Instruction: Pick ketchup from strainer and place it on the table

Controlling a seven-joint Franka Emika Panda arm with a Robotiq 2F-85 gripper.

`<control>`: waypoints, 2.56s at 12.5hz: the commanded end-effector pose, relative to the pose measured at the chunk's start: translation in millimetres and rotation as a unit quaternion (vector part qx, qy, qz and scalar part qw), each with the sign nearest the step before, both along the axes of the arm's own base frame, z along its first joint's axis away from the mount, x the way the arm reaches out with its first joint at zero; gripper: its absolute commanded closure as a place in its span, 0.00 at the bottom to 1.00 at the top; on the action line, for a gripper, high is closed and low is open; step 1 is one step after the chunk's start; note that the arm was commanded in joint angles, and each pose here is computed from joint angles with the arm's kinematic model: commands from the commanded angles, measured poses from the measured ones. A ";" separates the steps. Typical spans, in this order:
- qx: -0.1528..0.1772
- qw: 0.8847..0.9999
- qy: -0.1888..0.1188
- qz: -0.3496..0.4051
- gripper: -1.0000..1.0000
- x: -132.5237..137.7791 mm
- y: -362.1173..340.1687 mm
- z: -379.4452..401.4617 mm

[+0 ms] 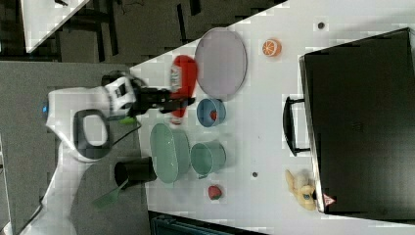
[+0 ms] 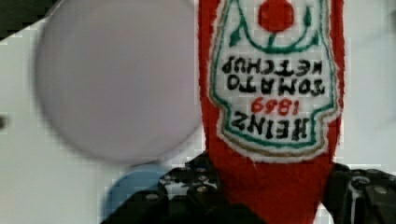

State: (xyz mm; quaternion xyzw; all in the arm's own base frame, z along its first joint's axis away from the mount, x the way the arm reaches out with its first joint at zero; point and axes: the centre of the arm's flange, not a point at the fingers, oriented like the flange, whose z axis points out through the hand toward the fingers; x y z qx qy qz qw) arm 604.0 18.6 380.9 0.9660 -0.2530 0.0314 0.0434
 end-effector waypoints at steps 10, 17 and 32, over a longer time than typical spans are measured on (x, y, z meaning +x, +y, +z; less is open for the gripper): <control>0.018 0.994 0.053 0.095 0.40 -84.0 -38.5 -126.7; 0.041 0.993 0.059 0.095 0.00 -90.4 -36.9 -168.3; 0.071 0.993 -0.008 -0.099 0.00 -16.6 -39.6 168.2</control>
